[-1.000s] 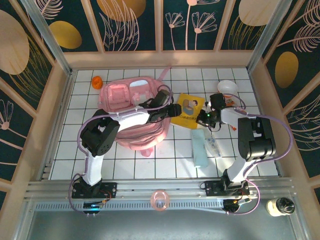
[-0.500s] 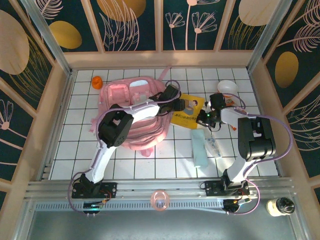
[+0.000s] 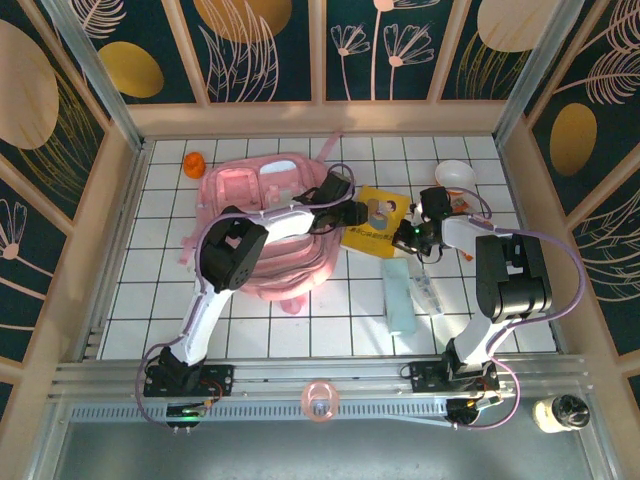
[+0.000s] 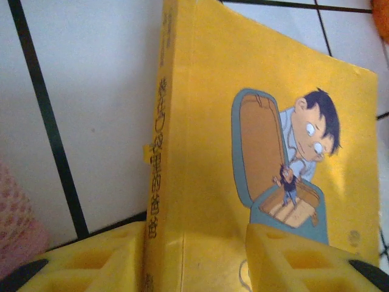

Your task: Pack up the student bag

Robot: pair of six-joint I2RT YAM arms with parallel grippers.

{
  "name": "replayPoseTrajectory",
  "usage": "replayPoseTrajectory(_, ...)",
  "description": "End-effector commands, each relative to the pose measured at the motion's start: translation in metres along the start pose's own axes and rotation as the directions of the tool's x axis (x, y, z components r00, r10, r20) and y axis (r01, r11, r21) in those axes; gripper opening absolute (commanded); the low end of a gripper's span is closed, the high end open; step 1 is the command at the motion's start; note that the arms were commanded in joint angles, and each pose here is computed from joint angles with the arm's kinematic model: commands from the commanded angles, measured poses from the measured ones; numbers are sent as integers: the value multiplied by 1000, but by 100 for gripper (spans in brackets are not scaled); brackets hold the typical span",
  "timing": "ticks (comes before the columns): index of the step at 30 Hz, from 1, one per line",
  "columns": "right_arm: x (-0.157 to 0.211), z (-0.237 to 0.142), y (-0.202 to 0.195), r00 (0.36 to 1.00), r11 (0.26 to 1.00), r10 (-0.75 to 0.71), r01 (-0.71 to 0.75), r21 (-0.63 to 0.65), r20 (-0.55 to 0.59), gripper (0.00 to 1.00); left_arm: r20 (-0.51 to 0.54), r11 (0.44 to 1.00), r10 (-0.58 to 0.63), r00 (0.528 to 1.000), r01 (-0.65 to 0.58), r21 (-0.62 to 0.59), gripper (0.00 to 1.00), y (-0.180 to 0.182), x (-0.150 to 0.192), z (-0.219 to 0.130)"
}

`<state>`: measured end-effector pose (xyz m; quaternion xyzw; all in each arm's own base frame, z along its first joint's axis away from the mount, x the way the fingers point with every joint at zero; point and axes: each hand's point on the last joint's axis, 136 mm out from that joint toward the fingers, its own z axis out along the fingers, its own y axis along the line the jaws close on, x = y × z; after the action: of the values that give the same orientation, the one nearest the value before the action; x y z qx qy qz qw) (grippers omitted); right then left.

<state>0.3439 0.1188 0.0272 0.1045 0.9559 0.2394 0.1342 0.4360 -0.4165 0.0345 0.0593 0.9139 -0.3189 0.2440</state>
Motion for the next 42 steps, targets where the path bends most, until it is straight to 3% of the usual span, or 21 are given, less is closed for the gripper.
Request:
replayPoseTrajectory(1,45,17,-20,987,997,57,-49,59,-148,0,-90,969,-11,996,33,245,44,-64,22,-23)
replayPoseTrajectory(9,41,15,-20,989,996,60,-50,75,-132,0,-58,963,-39,998,53,265,34,-69,19,-41)
replayPoseTrajectory(14,30,5,-16,995,996,53,-47,79,-81,0,-6,978,-17,1000,17,208,10,-62,9,-46)
replayPoseTrajectory(18,12,-17,-9,998,996,62,-63,70,13,12,115,986,54,992,-71,150,1,-67,-18,-73)
replayPoseTrajectory(23,-16,-69,8,980,998,34,-45,49,195,32,295,965,151,943,-205,161,0,-93,-49,-134)
replayPoseTrajectory(27,-34,-125,40,920,997,-65,77,-17,386,44,458,918,195,867,-326,226,0,-119,-60,-199)
replayPoseTrajectory(31,-37,-182,69,822,980,-108,184,-81,559,45,561,868,194,805,-408,284,2,-137,-55,-255)
replayPoseTrajectory(38,-5,-257,122,657,862,-131,445,-242,742,48,633,740,74,771,-468,483,7,-150,-17,-323)
replayPoseTrajectory(42,18,-274,140,631,776,-133,546,-316,764,51,643,703,41,765,-480,525,4,-150,-4,-346)
